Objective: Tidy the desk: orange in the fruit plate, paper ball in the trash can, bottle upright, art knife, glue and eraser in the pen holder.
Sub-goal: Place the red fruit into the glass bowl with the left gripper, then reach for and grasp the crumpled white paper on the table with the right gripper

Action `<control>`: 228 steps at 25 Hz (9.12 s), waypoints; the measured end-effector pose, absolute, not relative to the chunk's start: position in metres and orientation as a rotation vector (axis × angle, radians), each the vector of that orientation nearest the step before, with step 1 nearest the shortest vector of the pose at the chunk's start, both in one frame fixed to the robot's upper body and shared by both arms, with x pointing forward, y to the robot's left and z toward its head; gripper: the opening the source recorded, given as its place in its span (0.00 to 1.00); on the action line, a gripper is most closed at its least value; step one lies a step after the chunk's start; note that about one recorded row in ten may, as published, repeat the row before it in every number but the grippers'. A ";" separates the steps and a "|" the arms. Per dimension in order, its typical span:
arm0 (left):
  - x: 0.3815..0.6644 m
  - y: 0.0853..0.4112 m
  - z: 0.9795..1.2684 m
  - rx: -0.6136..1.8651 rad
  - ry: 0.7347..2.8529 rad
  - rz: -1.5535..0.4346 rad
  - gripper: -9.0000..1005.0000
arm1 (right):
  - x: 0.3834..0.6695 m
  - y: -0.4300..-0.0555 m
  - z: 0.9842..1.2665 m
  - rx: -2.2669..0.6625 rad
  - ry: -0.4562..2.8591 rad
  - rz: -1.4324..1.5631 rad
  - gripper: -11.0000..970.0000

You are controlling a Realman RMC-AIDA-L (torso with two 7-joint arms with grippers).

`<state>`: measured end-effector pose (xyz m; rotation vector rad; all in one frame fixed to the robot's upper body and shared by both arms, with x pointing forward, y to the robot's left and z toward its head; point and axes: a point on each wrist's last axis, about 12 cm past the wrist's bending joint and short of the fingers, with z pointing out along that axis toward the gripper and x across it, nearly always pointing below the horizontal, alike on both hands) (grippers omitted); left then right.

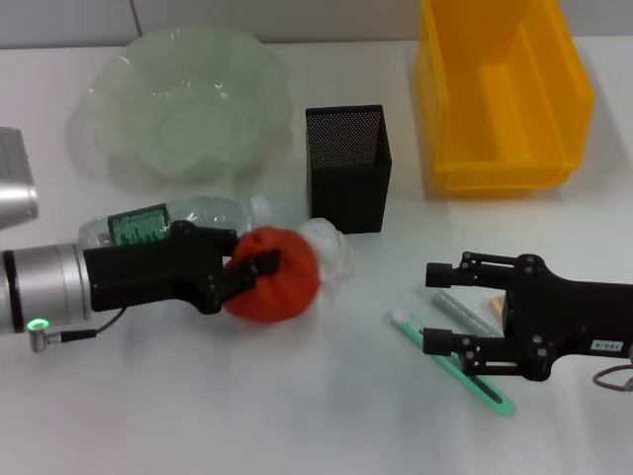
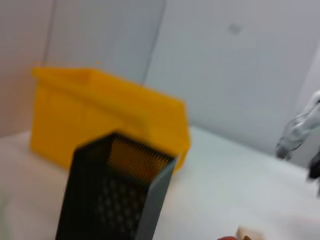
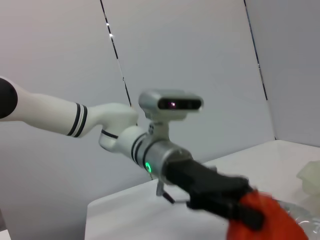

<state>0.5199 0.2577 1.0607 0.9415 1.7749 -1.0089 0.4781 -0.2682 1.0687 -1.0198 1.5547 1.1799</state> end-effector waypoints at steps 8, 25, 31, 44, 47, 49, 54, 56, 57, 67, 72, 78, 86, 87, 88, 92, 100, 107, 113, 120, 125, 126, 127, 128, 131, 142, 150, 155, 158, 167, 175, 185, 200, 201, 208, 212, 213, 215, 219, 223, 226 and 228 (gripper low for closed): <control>0.533 0.264 1.101 0.890 1.561 -1.028 0.16 | 0.474 -0.267 1.064 -0.993 1.567 1.202 0.76; 0.617 0.263 1.110 0.601 1.671 -0.516 0.12 | 0.470 -0.262 1.058 -0.971 1.558 1.231 0.76; 0.622 0.240 1.094 0.747 1.737 -0.383 0.12 | 0.470 -0.262 1.058 -0.971 1.558 1.232 0.76; 0.628 0.234 1.088 0.686 1.793 -0.296 0.35 | 0.469 -0.261 1.057 -0.970 1.550 1.232 0.76; 0.627 0.234 1.087 0.683 1.795 -0.307 0.40 | 0.469 -0.261 1.057 -0.969 1.550 1.232 0.76; 0.624 0.233 1.086 0.689 1.787 -0.341 0.42 | 0.469 -0.261 1.057 -0.969 1.550 1.232 0.76; 0.601 0.229 1.101 0.693 1.633 -0.636 0.44 | 0.468 -0.263 1.057 -0.959 1.553 1.227 0.76; 0.585 0.233 1.113 0.691 1.508 -0.778 0.44 | 0.467 -0.265 1.057 -0.948 1.556 1.220 0.76; 0.567 0.239 1.123 0.713 1.385 -0.893 0.44 | 0.467 -0.267 1.056 -0.937 1.559 1.215 0.76; 0.501 0.247 1.114 1.004 1.233 -1.202 0.43 | 0.472 -0.274 1.059 -0.898 1.572 1.170 0.76; 0.485 0.247 1.089 1.048 1.284 -1.161 0.43 | 0.495 -0.276 1.072 -0.855 1.671 1.168 0.76; 0.475 0.249 1.067 0.989 1.353 -1.154 0.43 | 0.525 -0.272 1.103 -0.875 1.786 1.174 0.76; 0.465 0.253 1.052 0.988 1.448 -1.140 0.43 | 0.571 -0.243 1.153 -1.006 2.190 1.064 0.76; 0.462 0.253 1.050 0.989 1.460 -1.143 0.43 | 0.580 -0.231 1.164 -1.056 2.274 1.007 0.76; 0.462 0.253 1.050 0.989 1.460 -1.143 0.43 | 0.580 -0.231 1.164 -1.056 2.274 1.007 0.76; 0.459 0.255 1.045 0.975 1.483 -1.139 0.43 | 0.601 -0.196 1.188 -1.191 2.397 0.920 0.76; 0.460 0.254 1.044 0.988 1.478 -1.116 0.43 | 0.617 -0.159 1.184 -1.317 2.443 0.781 0.76; 0.463 0.250 1.045 1.014 1.453 -1.103 0.43 | 0.618 -0.142 1.159 -1.338 2.450 0.730 0.76; 0.464 0.251 1.045 1.011 1.455 -1.098 0.43 | 0.619 -0.136 1.151 -1.341 2.441 0.693 0.76; 0.465 0.250 1.044 1.009 1.462 -1.090 0.43 | 0.618 -0.130 1.139 -1.331 2.402 0.715 0.76; 0.466 0.249 1.045 1.008 1.461 -1.089 0.43 | 0.619 -0.129 1.135 -1.315 2.386 0.724 0.76; 0.466 0.249 1.045 1.009 1.460 -1.089 0.43 | 0.619 -0.128 1.134 -1.314 2.382 0.719 0.76; 0.466 0.249 1.045 1.009 1.460 -1.088 0.43 | 0.619 -0.126 1.132 -1.322 2.376 0.705 0.76; 0.466 0.248 1.045 1.009 1.461 -1.086 0.43 | 0.619 -0.126 1.132 -1.322 2.376 0.705 0.76; 0.468 0.248 1.043 1.007 1.474 -1.070 0.43 | 0.618 -0.122 1.127 -1.334 2.360 0.696 0.76; 0.471 0.245 1.042 1.012 1.472 -1.065 0.43 | 0.618 -0.118 1.122 -1.332 2.325 0.712 0.76; 0.472 0.243 1.041 1.011 1.471 -1.065 0.43 | 0.618 -0.118 1.115 -1.344 2.331 0.676 0.72; 0.473 0.243 1.041 1.011 1.474 -1.061 0.43 | 0.617 -0.117 1.115 -1.353 2.325 0.671 0.67; 0.473 0.243 1.040 1.009 1.476 -1.061 0.43 | 0.618 -0.117 1.116 -1.355 2.320 0.670 0.58; 0.473 0.243 1.039 1.012 1.472 -1.052 0.43 | 0.615 -0.120 1.116 -1.362 2.305 0.667 0.25; 0.474 0.241 1.040 1.018 1.465 -1.051 0.43 | 0.611 -0.125 1.117 -1.360 2.272 0.656 0.12; 0.475 0.241 1.041 1.019 1.461 -1.050 0.43 | 0.610 -0.127 1.118 -1.356 2.264 0.656 0.04; 0.476 0.241 1.041 1.020 1.463 -1.048 0.43 | 0.607 -0.127 1.134 -1.326 2.292 0.707 0.05; 0.476 0.241 1.041 1.020 1.463 -1.048 0.43 | 0.607 -0.126 1.135 -1.332 2.302 0.714 0.06; 0.477 0.241 1.041 1.020 1.465 -1.044 0.43 | 0.608 -0.122 1.137 -1.291 2.349 0.718 0.17; 0.477 0.241 1.041 1.016 1.466 -1.044 0.43 | 0.610 -0.119 1.139 -1.288 2.347 0.713 0.24; 0.477 0.241 1.041 1.016 1.466 -1.044 0.43 | 0.611 -0.118 1.139 -1.290 2.347 0.712 0.26; 0.477 0.241 1.041 1.016 1.466 -1.044 0.43 | 0.611 -0.117 1.139 -1.288 2.348 0.710 0.33; 0.476 0.243 1.041 0.996 1.466 -1.038 0.43 | 0.613 -0.115 1.137 -1.285 2.356 0.709 0.52; 0.476 0.242 1.041 0.995 1.466 -1.038 0.43 | 0.614 -0.110 1.131 -1.285 2.380 0.703 0.65; 0.477 0.242 1.041 0.996 1.464 -1.037 0.43 | 0.615 -0.107 1.126 -1.283 2.386 0.678 0.73; 0.477 0.242 1.041 0.996 1.464 -1.038 0.43 | 0.615 -0.107 1.124 -1.283 2.385 0.668 0.75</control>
